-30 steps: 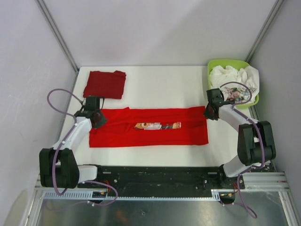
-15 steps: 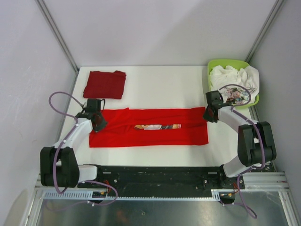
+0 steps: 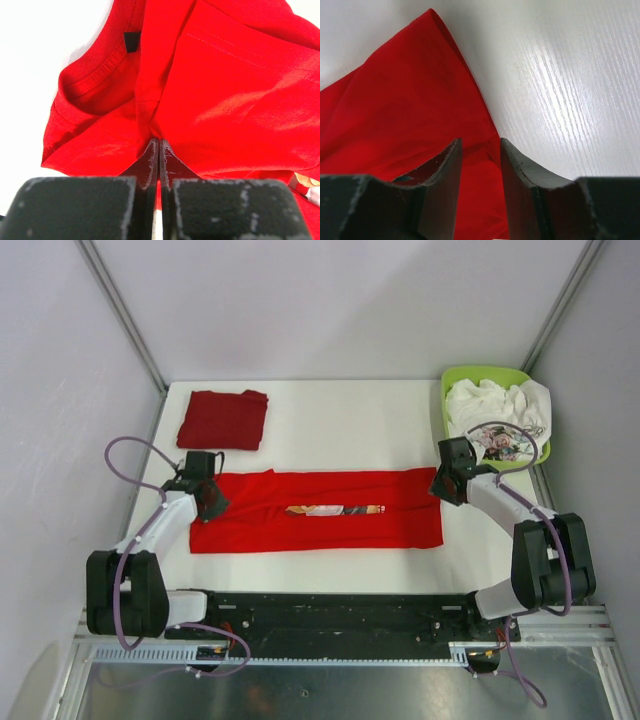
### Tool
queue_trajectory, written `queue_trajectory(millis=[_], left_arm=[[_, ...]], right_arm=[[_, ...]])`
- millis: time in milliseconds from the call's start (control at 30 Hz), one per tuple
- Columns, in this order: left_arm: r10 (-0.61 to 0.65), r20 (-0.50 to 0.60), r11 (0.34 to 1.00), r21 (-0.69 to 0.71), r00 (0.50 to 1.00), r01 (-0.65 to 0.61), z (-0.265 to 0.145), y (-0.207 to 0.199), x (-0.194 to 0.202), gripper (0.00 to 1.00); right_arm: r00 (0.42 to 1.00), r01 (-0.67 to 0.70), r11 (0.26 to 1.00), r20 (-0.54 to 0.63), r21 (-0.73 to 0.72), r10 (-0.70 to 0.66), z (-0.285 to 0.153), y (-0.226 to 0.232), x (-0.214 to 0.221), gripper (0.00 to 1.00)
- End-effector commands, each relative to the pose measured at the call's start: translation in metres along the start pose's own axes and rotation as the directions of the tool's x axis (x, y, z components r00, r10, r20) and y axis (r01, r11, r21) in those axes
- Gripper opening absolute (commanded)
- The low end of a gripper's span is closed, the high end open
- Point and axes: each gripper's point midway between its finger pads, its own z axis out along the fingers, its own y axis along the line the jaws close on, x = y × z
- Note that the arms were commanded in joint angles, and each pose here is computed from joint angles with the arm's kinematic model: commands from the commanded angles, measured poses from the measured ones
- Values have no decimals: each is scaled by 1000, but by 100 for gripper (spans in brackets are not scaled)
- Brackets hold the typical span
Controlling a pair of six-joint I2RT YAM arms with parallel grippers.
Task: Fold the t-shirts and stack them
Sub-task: Fold the other side of the tshirt into a rectangle
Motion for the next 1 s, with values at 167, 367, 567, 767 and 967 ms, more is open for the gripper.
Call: queue_trajectory(millis=[167,367,567,767,967], left_arm=[[-22,19,1000,-17,1000,22,1,3,-4,0],[-20,19,1000,-20,1000,20,1,4,-4,0],[-19,19,1000,-20,1000,20,1,4,-4,0],[-19,16,1000,-20,1000,20,2,4,-3,0],[-18,18,1000,-21,1000,18,2,4,-4,0]], right_arm=[[1000,-3,1000,-4,15,3,14,4,5,38],[1000,-1,1000,0,17,1,21,6,6,30],[1000,6,999,4,45,-6,21,0,6,23],[1000,12,998,11,57,-12,21,-4,4,27],[1000,3,998,-1,56,-3,28,-8,4,27]])
